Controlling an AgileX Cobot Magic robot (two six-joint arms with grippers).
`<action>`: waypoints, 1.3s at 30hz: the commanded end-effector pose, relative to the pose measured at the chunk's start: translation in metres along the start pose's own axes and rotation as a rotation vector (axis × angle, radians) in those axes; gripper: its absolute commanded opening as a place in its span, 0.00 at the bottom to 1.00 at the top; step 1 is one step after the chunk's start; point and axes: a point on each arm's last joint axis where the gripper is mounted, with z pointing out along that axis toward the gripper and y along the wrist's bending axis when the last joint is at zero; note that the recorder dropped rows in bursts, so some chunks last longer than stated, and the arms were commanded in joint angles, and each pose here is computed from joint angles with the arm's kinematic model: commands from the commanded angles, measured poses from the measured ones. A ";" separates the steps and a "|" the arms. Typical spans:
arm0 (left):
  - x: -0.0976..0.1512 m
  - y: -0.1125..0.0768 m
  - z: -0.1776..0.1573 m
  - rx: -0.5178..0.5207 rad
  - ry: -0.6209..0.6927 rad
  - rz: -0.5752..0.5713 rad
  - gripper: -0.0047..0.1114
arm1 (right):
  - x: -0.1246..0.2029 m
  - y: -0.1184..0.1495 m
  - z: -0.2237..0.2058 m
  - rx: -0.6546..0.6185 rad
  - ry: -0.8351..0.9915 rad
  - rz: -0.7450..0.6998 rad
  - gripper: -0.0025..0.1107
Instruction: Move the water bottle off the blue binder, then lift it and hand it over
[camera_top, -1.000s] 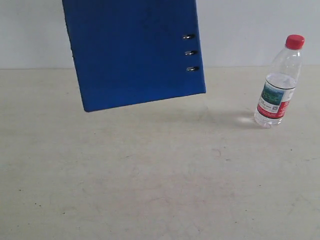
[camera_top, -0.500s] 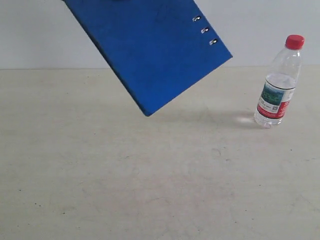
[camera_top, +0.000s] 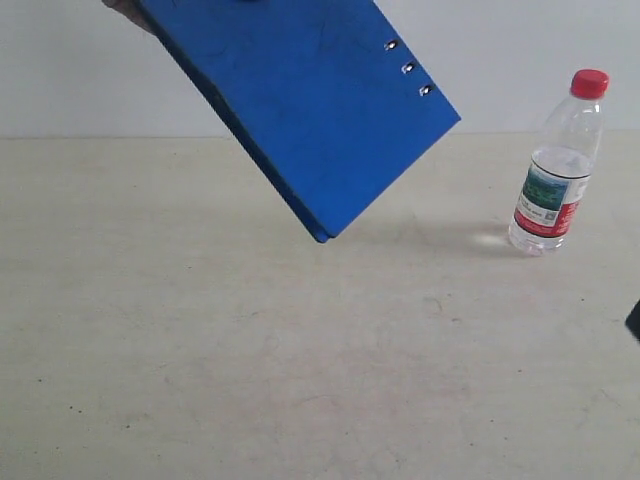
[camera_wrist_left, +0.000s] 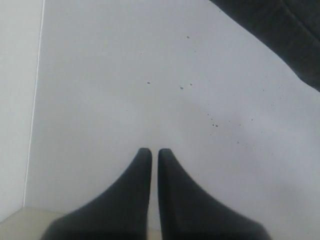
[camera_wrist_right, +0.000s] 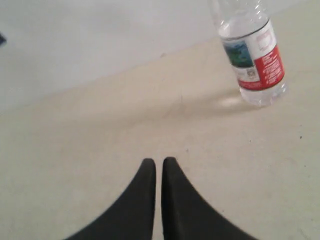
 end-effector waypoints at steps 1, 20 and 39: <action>0.001 0.000 0.000 0.006 0.002 0.000 0.08 | 0.028 -0.001 -0.004 -0.005 0.293 -0.063 0.02; 0.001 0.000 0.000 0.004 0.001 0.000 0.08 | 0.003 0.000 -0.004 -0.015 0.010 0.117 0.02; 0.001 0.000 0.000 0.004 0.002 0.003 0.08 | 0.013 -0.026 -0.040 0.375 -0.068 -0.262 0.02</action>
